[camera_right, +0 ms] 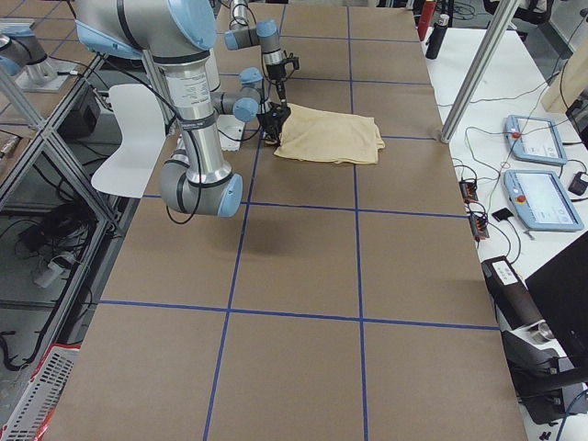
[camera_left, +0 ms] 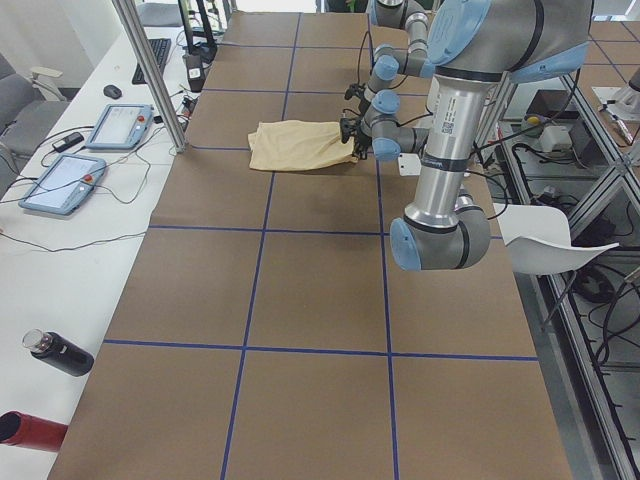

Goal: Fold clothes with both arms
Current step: 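Hold both grippers low at the shirt's near corners, then grasp the shirt's near edge with both grippers and lift it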

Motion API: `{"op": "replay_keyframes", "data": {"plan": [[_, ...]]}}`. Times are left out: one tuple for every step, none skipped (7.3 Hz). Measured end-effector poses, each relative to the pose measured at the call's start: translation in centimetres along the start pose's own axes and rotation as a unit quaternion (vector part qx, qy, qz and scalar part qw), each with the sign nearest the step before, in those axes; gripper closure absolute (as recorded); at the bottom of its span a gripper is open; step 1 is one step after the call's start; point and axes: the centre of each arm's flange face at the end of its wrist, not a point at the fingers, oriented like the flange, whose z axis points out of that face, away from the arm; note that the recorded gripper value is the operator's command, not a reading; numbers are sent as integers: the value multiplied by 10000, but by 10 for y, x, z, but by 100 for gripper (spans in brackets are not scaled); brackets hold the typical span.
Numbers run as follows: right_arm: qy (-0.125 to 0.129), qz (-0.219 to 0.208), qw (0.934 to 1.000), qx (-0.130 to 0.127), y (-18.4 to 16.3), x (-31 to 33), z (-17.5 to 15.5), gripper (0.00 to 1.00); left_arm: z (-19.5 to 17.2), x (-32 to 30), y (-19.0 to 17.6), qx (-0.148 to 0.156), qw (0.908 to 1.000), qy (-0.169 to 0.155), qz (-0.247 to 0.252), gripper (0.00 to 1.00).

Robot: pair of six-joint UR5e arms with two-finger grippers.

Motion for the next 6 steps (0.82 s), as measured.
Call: {"op": "replay_keyframes", "data": {"plan": [[-125, 37, 9999, -14, -8, -3, -14, 100, -2, 2, 0, 2, 10000, 27, -2, 100], [-249, 71, 9997, -41, -16, -5, -32, 100, -7, 5, -1, 3, 10000, 80, -5, 100], [-301, 63, 9995, -84, -18, -3, -56, 100, -15, 9, -1, -1, 9999, 162, -12, 100], [-312, -5, 9993, -185, -11, 2, -87, 100, -27, 14, 6, -61, 9996, 288, -11, 100], [-331, -112, 9988, -346, 3, 11, -120, 100, -43, 19, 23, -212, 9988, 442, 0, 100], [-336, -236, 9979, -491, 18, 24, -152, 100, -61, 20, 45, -409, 9975, 572, -26, 100]]}}
